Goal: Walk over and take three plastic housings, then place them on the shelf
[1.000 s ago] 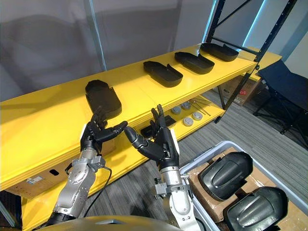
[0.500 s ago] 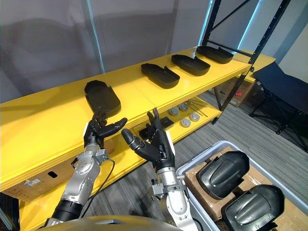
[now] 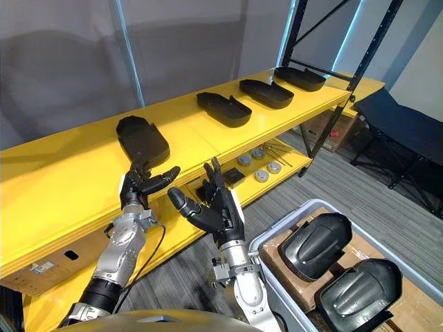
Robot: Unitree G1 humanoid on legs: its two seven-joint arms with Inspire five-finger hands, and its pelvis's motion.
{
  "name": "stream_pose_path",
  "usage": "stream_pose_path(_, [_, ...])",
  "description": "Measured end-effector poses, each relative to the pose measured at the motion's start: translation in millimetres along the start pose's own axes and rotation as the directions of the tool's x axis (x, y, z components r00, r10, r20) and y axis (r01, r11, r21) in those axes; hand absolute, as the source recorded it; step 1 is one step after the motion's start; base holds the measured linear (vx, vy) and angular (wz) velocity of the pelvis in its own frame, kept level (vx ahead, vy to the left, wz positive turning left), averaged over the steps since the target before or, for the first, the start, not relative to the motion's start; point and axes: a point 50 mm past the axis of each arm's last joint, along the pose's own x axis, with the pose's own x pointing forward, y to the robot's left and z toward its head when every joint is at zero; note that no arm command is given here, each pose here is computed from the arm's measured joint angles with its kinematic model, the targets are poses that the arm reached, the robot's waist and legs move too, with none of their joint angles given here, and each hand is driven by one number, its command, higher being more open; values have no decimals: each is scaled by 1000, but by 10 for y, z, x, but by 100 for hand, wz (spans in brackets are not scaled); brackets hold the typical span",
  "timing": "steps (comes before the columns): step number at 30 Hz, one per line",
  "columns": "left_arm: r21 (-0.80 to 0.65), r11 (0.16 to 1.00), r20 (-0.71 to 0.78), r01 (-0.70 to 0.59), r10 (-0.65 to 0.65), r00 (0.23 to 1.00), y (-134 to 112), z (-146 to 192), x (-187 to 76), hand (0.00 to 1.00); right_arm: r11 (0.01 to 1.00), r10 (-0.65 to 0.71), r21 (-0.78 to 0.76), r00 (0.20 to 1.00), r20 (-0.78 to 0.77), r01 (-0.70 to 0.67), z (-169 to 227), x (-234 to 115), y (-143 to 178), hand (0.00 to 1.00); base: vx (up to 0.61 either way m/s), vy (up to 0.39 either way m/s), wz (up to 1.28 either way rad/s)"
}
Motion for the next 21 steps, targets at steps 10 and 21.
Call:
stream_pose_path(10, [3, 996, 2, -94, 94, 996, 60, 36, 121, 100, 1000, 5, 5, 1000, -3, -5, -7, -2, 26, 100, 0, 0, 0])
stream_pose_path(21, [-15, 987, 18, -158, 159, 987, 147, 80, 146, 100, 1000, -18, 7, 999, -27, 19, -61, -11, 36, 100, 6, 2, -3])
